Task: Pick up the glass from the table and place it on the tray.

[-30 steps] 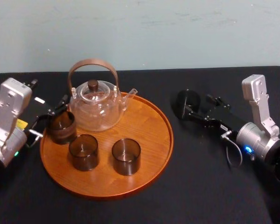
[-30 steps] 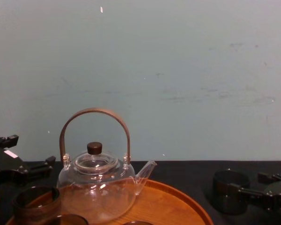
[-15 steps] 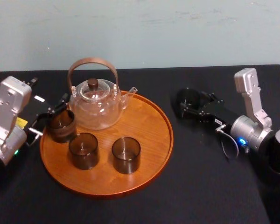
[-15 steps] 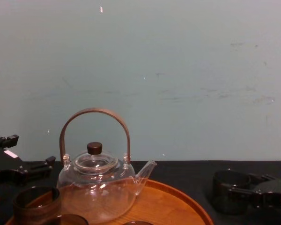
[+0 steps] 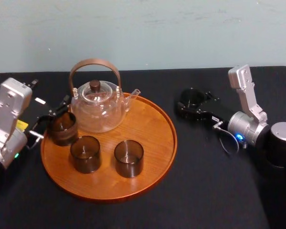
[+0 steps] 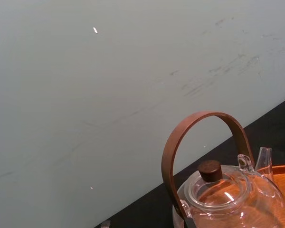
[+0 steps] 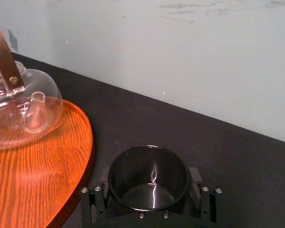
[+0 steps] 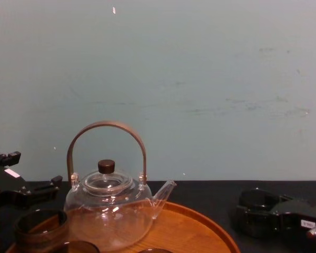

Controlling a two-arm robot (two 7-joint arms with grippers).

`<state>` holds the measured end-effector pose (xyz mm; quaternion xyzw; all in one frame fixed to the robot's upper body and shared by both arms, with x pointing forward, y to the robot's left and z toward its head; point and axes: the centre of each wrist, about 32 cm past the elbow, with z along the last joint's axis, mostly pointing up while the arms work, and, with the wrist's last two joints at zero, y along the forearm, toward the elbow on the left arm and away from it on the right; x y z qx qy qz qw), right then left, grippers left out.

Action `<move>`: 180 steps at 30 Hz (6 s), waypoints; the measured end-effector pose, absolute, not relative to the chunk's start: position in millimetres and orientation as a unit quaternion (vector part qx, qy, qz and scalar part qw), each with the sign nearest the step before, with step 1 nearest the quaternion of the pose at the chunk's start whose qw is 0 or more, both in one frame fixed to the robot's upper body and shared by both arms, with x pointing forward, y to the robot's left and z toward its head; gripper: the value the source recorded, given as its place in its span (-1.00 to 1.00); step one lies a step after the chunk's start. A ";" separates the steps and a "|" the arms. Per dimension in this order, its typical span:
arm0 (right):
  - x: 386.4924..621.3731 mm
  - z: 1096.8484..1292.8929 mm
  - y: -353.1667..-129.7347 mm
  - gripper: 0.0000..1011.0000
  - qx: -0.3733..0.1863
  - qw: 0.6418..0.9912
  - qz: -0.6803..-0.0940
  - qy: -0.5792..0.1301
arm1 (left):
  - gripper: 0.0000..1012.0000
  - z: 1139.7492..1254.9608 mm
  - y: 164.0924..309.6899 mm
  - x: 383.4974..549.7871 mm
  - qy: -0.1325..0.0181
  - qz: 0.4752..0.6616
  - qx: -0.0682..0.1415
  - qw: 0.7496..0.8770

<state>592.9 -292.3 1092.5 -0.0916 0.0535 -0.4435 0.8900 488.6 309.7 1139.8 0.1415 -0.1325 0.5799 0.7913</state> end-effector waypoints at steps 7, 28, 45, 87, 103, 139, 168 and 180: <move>594.7 1092.7 -291.6 0.98 -0.093 0.890 -0.443 0.052 | 0.98 1139.8 309.7 488.6 -0.132 0.580 0.142 0.791; 593.9 1092.5 -291.9 0.80 -0.093 0.890 -0.443 0.053 | 0.98 1139.8 309.7 488.6 -0.132 0.580 0.141 0.791; 593.6 1092.4 -292.0 0.79 -0.092 0.890 -0.443 0.053 | 0.98 1139.8 309.7 488.6 -0.132 0.580 0.141 0.791; 608.7 1132.5 -255.0 0.79 -0.085 0.942 -0.325 0.017 | 0.98 1139.8 309.7 488.6 -0.132 0.580 0.141 0.791; 632.8 1116.0 -222.6 0.79 -0.084 0.960 -0.265 0.043 | 0.98 1139.8 309.7 488.6 -0.132 0.580 0.142 0.791; 628.2 1116.3 -222.4 0.79 -0.092 0.959 -0.262 0.058 | 0.98 1139.8 309.6 488.6 -0.132 0.580 0.141 0.791; 618.3 1117.5 -223.1 0.79 -0.118 0.954 -0.267 0.068 | 0.98 1139.8 309.7 488.6 -0.132 0.580 0.142 0.791; 618.8 1117.9 -222.7 0.92 -0.119 0.954 -0.268 0.068 | 0.98 1139.8 309.7 488.6 -0.132 0.580 0.141 0.791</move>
